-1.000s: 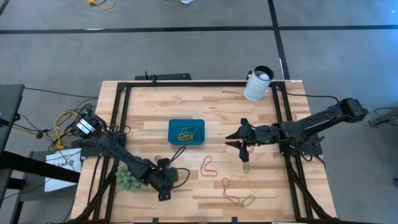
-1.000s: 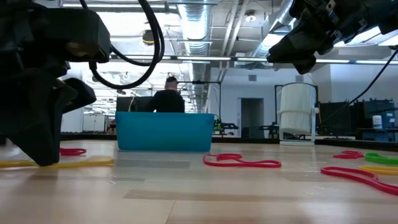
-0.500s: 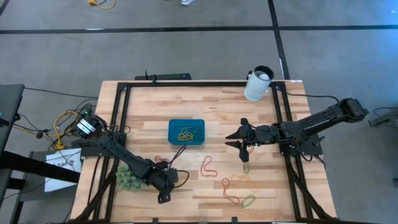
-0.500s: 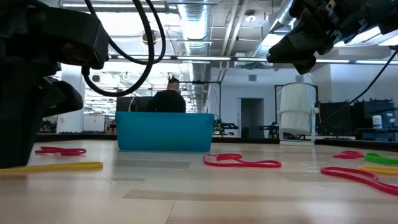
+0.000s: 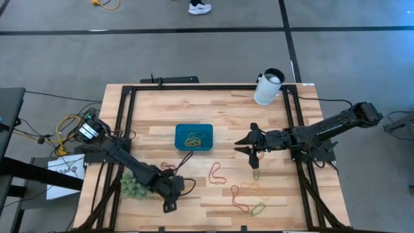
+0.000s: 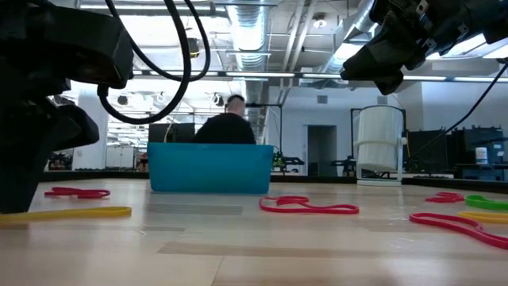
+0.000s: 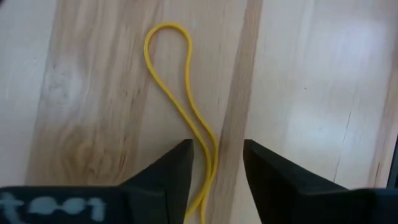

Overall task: Pick and place items into bin
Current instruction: Put the yellow rubber band into the blue bin

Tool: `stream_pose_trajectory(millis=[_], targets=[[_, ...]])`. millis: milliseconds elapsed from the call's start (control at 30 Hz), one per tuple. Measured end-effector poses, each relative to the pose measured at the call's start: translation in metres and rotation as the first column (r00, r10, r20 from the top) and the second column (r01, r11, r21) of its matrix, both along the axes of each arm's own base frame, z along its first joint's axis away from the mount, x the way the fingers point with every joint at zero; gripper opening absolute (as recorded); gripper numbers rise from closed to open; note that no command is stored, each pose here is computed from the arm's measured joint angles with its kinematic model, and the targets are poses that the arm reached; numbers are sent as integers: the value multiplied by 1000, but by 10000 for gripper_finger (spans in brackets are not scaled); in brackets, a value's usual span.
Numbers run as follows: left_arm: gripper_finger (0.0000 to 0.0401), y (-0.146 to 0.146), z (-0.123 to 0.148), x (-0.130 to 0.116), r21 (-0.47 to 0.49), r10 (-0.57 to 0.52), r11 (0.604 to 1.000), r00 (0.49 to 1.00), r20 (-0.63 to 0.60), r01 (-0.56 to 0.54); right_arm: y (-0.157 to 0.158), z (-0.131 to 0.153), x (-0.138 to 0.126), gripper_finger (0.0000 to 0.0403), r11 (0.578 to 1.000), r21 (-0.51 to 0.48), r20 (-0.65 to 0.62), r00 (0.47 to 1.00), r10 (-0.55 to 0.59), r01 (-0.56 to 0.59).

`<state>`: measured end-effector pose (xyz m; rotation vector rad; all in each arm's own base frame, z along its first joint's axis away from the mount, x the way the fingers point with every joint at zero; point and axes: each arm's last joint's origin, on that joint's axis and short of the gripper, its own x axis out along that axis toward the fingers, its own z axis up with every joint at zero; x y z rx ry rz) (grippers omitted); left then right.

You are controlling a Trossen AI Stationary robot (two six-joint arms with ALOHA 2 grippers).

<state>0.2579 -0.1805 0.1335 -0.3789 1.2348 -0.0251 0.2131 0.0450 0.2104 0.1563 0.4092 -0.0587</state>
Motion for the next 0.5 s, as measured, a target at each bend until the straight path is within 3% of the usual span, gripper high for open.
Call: stream_pose_trajectory(millis=[267,500], targets=[[135,-2,-14,-8,43,37,998,999,-17,-36,0,0,0,107,1000,0,0,1000,0,0],[110,-7,-17,-15,180,22,983,999,46,-30,0,0,0,107,1000,-1,-2,1000,0,0]])
